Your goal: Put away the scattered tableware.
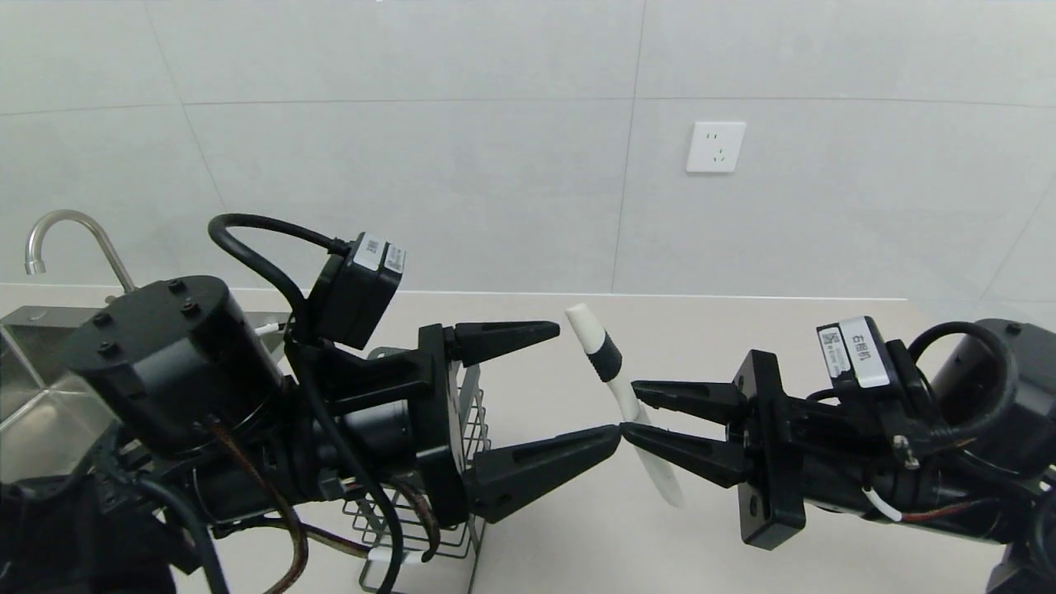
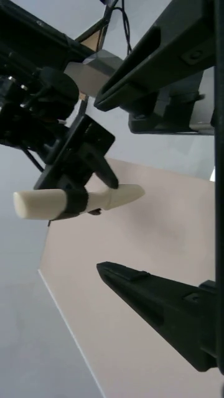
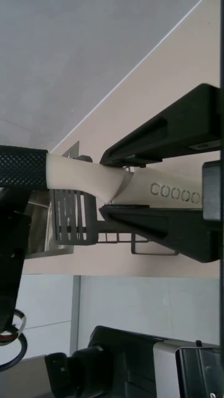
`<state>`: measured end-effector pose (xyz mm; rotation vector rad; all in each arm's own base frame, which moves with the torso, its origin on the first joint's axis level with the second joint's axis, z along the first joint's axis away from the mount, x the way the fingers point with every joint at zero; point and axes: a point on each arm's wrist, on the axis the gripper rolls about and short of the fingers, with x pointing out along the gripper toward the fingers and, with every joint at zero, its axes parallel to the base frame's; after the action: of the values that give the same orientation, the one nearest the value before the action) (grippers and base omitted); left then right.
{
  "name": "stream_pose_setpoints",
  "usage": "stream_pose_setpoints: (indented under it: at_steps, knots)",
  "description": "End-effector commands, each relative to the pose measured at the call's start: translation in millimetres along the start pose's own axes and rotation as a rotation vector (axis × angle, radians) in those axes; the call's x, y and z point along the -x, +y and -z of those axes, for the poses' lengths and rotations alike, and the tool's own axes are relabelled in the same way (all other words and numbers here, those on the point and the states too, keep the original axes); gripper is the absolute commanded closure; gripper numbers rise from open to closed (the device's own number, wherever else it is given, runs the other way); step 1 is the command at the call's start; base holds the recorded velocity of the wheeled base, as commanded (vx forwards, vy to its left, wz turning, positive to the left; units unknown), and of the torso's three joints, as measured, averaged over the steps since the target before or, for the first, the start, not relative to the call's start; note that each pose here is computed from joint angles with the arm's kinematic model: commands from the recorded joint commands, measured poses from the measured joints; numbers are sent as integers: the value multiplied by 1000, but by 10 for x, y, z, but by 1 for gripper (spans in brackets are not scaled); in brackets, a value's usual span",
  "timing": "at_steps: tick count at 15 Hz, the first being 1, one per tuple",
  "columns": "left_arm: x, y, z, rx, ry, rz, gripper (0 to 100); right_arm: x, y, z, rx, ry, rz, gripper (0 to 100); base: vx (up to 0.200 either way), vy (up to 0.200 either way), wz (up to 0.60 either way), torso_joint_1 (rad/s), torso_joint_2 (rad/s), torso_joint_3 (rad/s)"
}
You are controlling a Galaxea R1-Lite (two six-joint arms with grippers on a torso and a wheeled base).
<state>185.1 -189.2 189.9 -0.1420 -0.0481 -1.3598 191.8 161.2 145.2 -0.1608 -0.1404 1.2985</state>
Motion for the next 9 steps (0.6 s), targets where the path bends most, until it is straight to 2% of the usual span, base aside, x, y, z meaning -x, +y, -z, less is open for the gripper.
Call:
stream_pose_setpoints:
  at_steps: [1, 5, 6, 7, 9]
  knots:
    - [-149, 73, 151, 12, 9, 14, 0, -8, 9, -9, 1, -4, -5, 100, 0, 0, 0, 0, 0, 0]
    - [-259, 135, 216, -7, -20, 25, 0, -35, 46, -68, -29, -53, -19, 100, 0, 0, 0, 0, 0, 0]
    - [-304, 162, 191, -27, -51, 30, 0, -39, 55, -77, -36, -60, -18, 100, 0, 0, 0, 0, 0, 0]
    - [-327, 167, 166, -34, -71, 35, 0, -39, 53, -78, -36, -61, -14, 100, 0, 0, 0, 0, 0, 0]
    - [-344, 168, 100, -33, -113, 43, 0, -41, 56, -79, -36, -61, -14, 100, 0, 0, 0, 0, 0, 0]
